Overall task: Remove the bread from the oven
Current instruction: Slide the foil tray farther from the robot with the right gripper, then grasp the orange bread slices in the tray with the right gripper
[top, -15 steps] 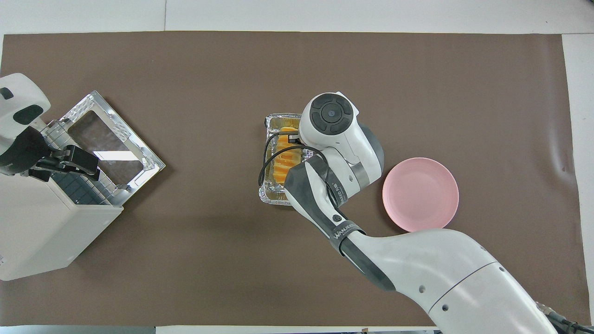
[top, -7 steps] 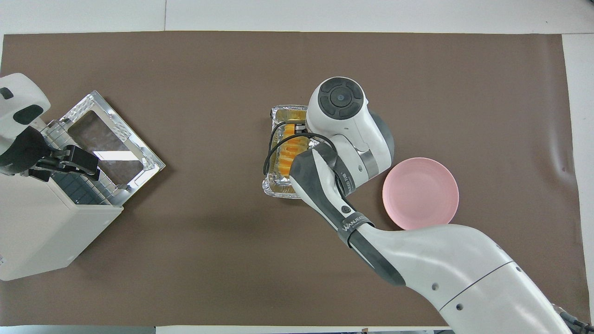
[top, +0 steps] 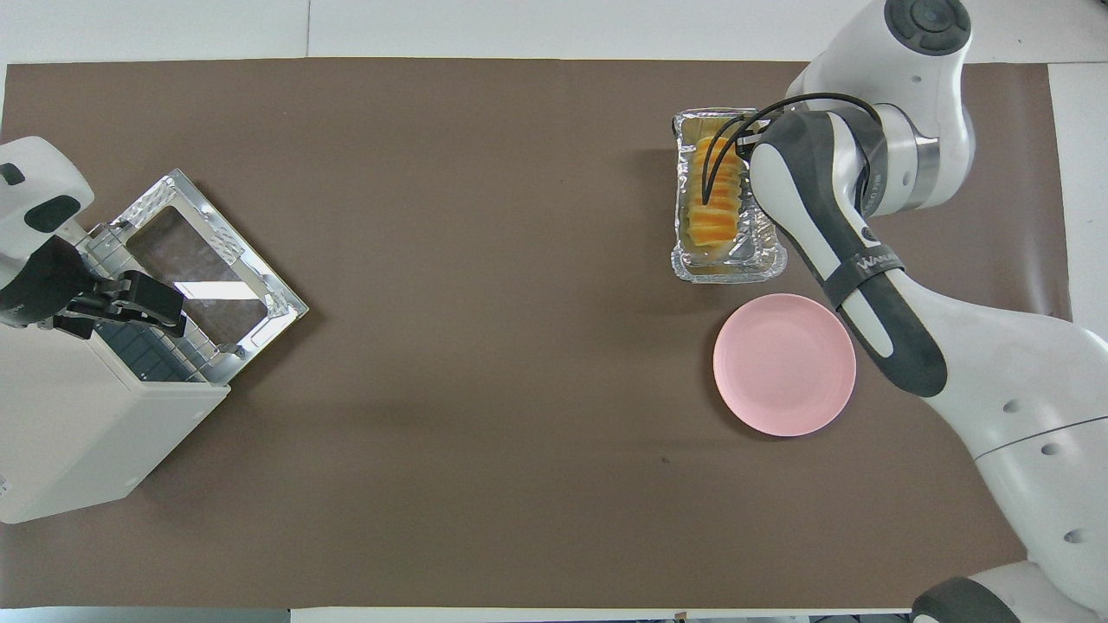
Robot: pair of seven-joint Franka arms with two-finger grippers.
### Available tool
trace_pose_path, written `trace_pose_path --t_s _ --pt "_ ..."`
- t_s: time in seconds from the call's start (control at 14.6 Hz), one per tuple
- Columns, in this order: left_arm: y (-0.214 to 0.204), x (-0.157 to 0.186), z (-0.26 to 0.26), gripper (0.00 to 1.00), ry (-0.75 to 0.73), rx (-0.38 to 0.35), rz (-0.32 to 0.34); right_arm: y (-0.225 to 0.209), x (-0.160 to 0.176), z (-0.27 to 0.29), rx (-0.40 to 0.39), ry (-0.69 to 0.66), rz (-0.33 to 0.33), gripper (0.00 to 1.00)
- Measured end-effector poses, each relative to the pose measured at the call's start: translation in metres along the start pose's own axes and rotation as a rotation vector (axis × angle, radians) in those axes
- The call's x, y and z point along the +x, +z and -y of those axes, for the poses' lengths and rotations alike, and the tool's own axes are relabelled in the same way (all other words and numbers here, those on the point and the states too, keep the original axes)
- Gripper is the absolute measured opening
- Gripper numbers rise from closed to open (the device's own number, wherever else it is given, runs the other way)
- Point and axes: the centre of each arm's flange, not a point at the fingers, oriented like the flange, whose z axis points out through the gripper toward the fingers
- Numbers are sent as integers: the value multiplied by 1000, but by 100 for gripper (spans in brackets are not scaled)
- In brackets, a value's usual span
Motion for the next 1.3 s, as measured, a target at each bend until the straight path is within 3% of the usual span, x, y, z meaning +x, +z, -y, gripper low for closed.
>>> trace_pose_path --t_s 0.34,0.75,0.96,1.1,1.17,1.3 --pt "0 0 0 100 0 0 0 29 17 -65 0 -87 -2 2" --pt "0 0 0 100 0 0 0 46 33 -71 1 -98 -21 2" --pt "0 0 0 100 0 0 0 24 35 -62 -3 -116 -40 29" --pt "0 0 0 100 0 0 0 6 30 -59 -7 -133 -24 54" --pt "0 0 0 100 0 0 0 -1 28 -57 -7 -137 -19 62" --pt "0 0 0 100 0 0 0 -5 27 -48 -8 -151 -20 89"
